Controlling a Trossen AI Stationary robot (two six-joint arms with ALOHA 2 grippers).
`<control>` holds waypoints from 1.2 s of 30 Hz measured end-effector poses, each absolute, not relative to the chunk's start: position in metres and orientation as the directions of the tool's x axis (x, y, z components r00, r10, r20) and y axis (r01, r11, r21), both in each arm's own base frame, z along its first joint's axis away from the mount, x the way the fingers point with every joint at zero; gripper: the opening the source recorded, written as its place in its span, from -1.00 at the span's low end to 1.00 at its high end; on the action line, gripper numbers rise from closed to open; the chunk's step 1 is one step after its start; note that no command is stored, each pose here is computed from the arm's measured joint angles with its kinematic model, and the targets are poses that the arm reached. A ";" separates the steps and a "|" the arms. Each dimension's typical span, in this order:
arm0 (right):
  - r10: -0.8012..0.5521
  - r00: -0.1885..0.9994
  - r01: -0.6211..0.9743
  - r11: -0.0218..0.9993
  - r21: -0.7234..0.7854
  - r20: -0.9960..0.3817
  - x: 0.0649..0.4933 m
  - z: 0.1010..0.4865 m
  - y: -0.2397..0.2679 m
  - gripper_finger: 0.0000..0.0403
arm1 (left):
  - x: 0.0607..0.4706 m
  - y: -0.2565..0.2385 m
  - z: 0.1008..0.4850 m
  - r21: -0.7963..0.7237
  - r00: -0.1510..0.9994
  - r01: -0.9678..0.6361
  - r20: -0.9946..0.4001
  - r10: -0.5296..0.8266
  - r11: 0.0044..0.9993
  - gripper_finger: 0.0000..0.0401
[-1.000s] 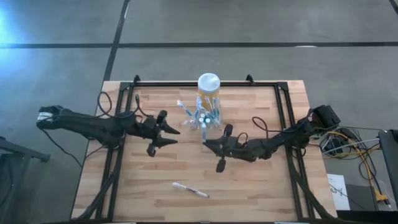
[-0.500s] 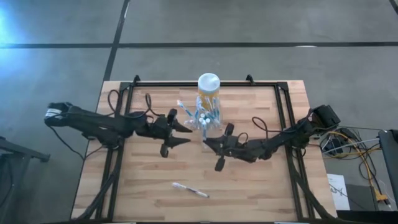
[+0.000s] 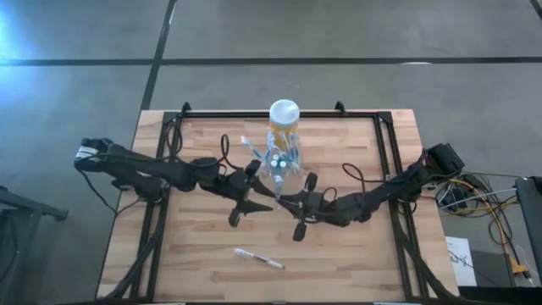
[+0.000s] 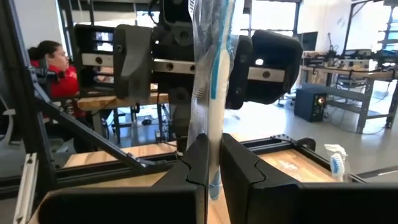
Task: Pick & Place toothbrushing station
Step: Put the blue toothbrush into the transparent organizer
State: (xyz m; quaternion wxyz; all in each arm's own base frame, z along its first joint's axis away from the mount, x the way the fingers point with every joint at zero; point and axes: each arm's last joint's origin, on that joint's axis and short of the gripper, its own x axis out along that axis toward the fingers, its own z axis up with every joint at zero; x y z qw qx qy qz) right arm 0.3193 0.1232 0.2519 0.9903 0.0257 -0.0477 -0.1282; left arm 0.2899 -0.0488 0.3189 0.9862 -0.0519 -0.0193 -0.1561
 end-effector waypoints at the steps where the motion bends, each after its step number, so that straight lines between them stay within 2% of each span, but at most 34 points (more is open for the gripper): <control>1: -0.251 0.964 0.246 0.967 0.061 0.086 0.319 0.252 0.125 -0.92 | 0.290 -0.050 0.320 -0.091 0.949 0.313 0.058 -0.309 0.945 -0.13; 13: -0.237 0.969 0.233 0.971 0.059 0.076 0.316 0.250 0.131 -0.92 | 0.290 -0.051 0.324 -0.015 0.950 0.300 0.095 -0.297 0.954 -0.13; 18: -0.227 0.971 0.225 0.974 0.040 0.073 0.314 0.249 0.135 -0.92 | 0.286 -0.051 0.325 -0.076 0.944 0.327 0.080 -0.322 0.942 -0.13; 23: -0.215 0.974 0.213 0.977 0.029 0.074 0.313 0.249 0.138 -0.92 | 0.277 -0.052 0.325 -0.158 0.943 0.323 -0.033 -0.332 0.933 -0.13; 25: -0.217 0.973 0.215 0.976 0.031 0.074 0.313 0.249 0.138 -0.92 | 0.274 -0.051 0.325 -0.139 0.954 0.283 -0.060 -0.293 0.949 -0.13; 29: -0.218 0.973 0.216 0.976 0.033 0.076 0.313 0.250 0.138 -0.92 | 0.271 -0.047 0.332 -0.090 0.975 0.218 -0.011 -0.220 0.972 -0.13; 36: -0.214 0.974 0.212 0.977 0.031 0.076 0.313 0.250 0.137 -0.92 | 0.275 -0.049 0.337 0.009 0.971 0.236 0.030 -0.236 0.972 -0.13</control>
